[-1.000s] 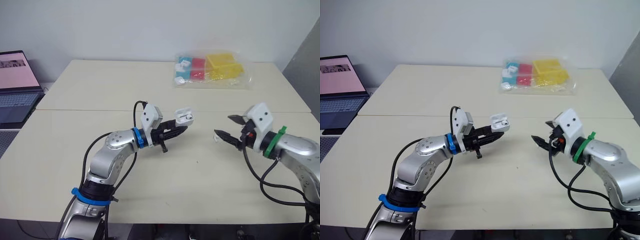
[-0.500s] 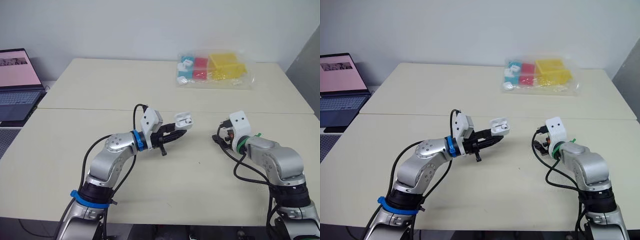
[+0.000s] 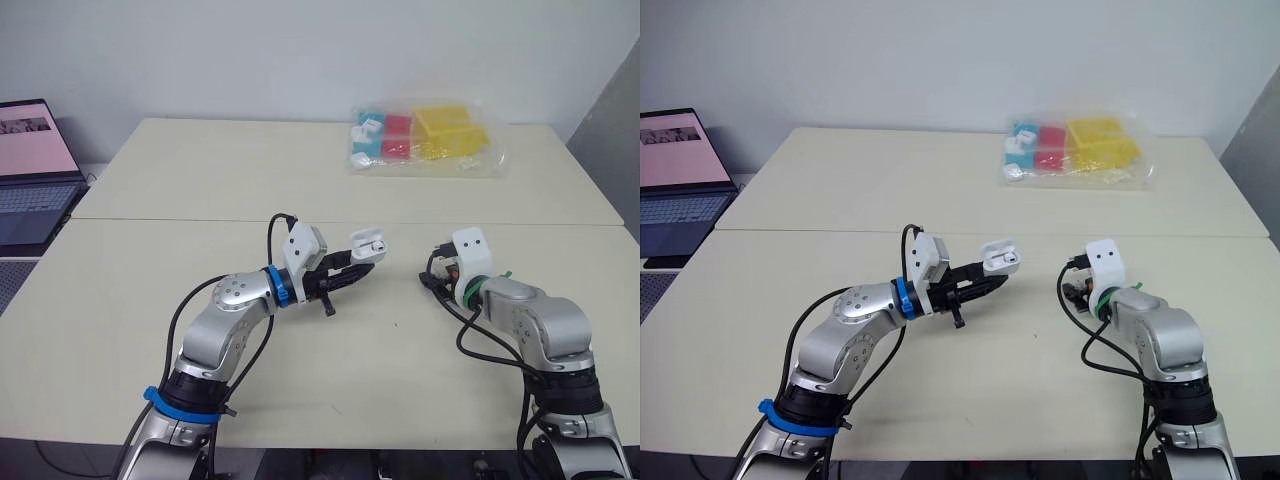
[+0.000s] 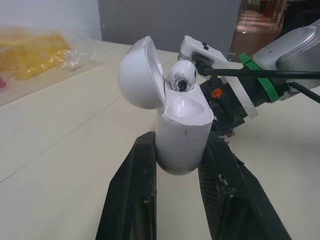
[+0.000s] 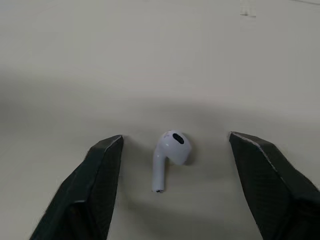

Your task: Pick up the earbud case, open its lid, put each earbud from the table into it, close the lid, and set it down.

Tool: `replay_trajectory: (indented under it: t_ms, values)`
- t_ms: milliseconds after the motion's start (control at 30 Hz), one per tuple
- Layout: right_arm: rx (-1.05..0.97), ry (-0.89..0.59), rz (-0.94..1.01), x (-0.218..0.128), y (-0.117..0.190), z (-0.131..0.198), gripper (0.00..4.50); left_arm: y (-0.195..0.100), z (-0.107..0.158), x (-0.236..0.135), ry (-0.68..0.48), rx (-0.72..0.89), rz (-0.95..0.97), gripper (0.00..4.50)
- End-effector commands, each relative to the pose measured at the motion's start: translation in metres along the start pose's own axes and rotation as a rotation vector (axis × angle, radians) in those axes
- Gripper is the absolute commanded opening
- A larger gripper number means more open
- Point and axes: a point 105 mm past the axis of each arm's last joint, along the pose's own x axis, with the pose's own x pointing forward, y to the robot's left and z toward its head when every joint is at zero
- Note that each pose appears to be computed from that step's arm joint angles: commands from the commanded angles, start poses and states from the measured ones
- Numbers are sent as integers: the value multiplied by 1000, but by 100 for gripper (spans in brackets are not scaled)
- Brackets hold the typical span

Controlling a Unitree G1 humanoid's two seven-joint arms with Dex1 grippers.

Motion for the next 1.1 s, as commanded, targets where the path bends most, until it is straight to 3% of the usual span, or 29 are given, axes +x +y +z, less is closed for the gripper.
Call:
replay_trajectory:
  t_ms: [33,167,200,367,700,900,1100]
  values:
    - [-5,-27,-20,-3,-5,6,208,-5,11,2,-37,41,-20,78]
    - [-10,-15,-23,-3,-8,2,63,-5,10,1,-33,43,-16,78]
    - [-14,-12,-19,-4,-8,1,47,-5,10,1,-31,45,-15,78]
    - [-48,1,25,-8,-8,-1,47,-6,9,0,-27,44,-15,78]
    - [-417,138,508,-61,-1,-21,47,-9,6,-6,-9,36,-28,78]
    - [-720,309,715,-85,-36,-44,47,-13,6,-8,-2,33,-36,78]
    - [-810,365,786,-81,-52,-46,47,-18,4,-12,7,31,-37,78]
